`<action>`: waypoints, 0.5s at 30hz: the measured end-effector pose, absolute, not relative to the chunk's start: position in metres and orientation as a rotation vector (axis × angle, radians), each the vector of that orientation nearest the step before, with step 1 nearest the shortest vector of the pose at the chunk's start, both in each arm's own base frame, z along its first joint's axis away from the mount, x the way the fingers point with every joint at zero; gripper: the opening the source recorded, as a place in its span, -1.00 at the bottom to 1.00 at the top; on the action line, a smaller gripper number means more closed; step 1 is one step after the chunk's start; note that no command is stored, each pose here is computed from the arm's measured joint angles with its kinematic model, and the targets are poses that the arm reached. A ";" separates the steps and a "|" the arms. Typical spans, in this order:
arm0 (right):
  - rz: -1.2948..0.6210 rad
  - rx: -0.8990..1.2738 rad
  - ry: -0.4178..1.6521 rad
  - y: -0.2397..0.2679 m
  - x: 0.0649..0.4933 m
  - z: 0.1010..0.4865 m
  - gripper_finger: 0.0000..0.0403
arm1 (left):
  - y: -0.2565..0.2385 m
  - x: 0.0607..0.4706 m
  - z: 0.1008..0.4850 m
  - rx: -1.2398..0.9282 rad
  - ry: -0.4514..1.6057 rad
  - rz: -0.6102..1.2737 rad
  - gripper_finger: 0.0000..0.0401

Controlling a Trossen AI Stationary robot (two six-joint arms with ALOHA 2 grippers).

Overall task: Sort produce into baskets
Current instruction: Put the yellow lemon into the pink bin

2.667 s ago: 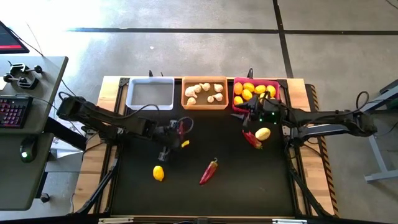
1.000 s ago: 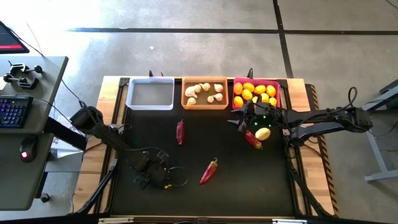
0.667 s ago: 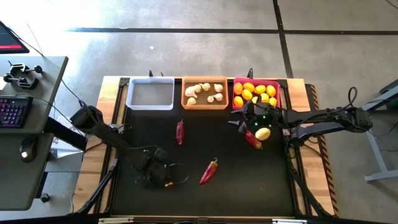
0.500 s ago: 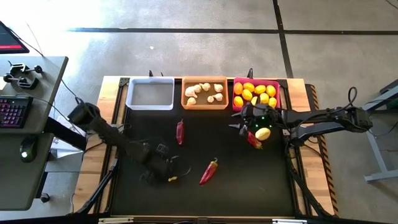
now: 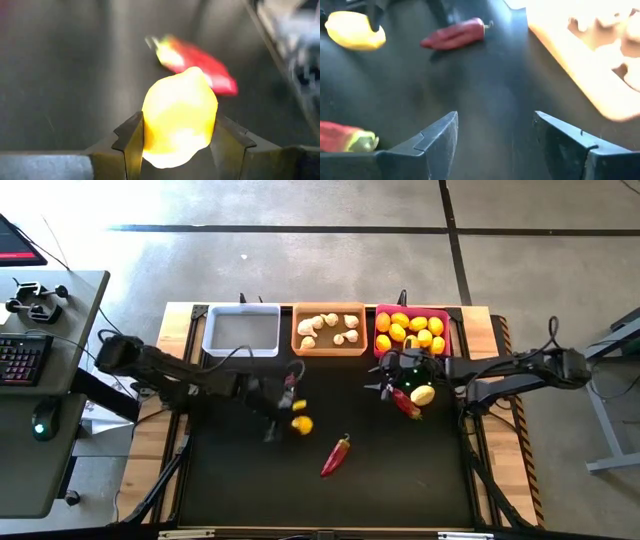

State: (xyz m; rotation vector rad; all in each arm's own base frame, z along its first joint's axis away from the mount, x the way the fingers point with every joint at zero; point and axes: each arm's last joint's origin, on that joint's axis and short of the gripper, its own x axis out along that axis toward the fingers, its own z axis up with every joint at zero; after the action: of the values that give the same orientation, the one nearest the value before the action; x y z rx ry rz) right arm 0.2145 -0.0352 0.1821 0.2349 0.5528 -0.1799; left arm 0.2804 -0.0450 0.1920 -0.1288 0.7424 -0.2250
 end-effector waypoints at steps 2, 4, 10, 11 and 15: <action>-0.167 0.194 0.518 -0.036 0.221 0.181 0.23 | -0.032 0.287 0.193 -0.190 0.659 -0.190 -0.20; -0.136 0.080 0.485 -0.037 0.226 0.181 0.23 | -0.021 0.292 0.196 -0.230 0.559 -0.158 -0.20; -0.076 -0.191 0.277 -0.026 0.245 0.194 0.23 | 0.011 0.302 0.224 -0.293 0.170 -0.087 -0.20; -0.102 -0.215 0.245 -0.024 0.248 0.199 0.23 | 0.015 0.302 0.230 -0.282 0.106 -0.084 -0.20; -0.186 -0.190 0.175 -0.018 0.259 0.223 0.23 | 0.022 0.302 0.245 -0.136 -0.060 -0.079 -0.20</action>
State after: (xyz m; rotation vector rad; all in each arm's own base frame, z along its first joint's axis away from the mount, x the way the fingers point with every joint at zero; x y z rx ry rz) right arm 0.2589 -0.0180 0.2225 -0.1895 0.1753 -0.1859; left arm 0.3022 0.0222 0.2453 -0.1357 -0.0600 -0.0787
